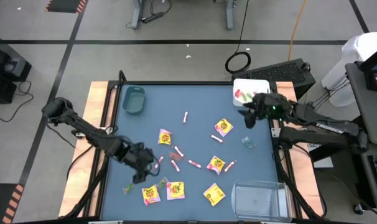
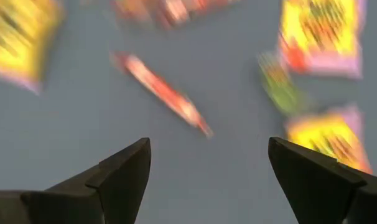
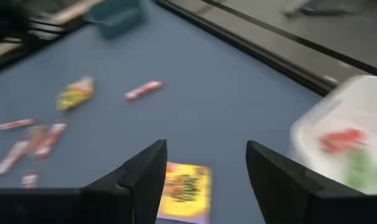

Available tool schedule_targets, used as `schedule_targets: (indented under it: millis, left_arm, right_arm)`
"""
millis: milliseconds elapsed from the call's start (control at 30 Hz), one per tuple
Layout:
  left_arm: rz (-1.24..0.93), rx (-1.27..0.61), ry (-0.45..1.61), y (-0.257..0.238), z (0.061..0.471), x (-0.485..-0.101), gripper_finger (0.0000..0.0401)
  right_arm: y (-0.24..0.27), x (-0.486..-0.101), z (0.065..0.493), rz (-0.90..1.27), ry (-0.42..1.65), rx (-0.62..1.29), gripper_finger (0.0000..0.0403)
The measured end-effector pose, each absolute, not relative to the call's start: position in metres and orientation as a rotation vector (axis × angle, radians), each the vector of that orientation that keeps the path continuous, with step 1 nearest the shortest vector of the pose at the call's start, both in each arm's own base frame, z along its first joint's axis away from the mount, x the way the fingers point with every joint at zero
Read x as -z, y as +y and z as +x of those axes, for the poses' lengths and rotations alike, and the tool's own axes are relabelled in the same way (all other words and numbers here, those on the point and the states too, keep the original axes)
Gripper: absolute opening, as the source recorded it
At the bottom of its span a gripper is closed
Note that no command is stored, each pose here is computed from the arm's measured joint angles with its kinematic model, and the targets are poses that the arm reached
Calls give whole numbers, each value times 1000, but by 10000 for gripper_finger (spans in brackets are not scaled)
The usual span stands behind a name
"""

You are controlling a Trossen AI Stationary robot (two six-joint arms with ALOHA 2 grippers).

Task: Sort candy
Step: Put the green gummy into the white bin

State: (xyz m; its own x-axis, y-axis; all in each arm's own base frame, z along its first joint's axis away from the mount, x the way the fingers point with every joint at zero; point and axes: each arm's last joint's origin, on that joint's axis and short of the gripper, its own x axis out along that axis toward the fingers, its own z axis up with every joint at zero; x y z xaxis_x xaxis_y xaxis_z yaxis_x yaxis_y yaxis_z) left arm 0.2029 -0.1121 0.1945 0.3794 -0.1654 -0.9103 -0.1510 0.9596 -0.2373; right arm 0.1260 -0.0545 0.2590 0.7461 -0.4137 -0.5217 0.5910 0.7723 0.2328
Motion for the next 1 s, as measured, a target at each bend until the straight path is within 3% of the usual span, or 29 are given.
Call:
schedule_targets:
  millis: [300,700,1000]
  left_arm:
    - [-526,-13,1375,-149,170,-192,328]
    - [-656,-196,1432,-187,139,-178,328]
    - [-611,-299,1453,-198,137,-154,285]
  right_arm:
    - [-30,-247,141,398,358,373,210]
    - [-20,-240,162,352,370,352,210]
    - [-19,-240,167,351,360,340,210]
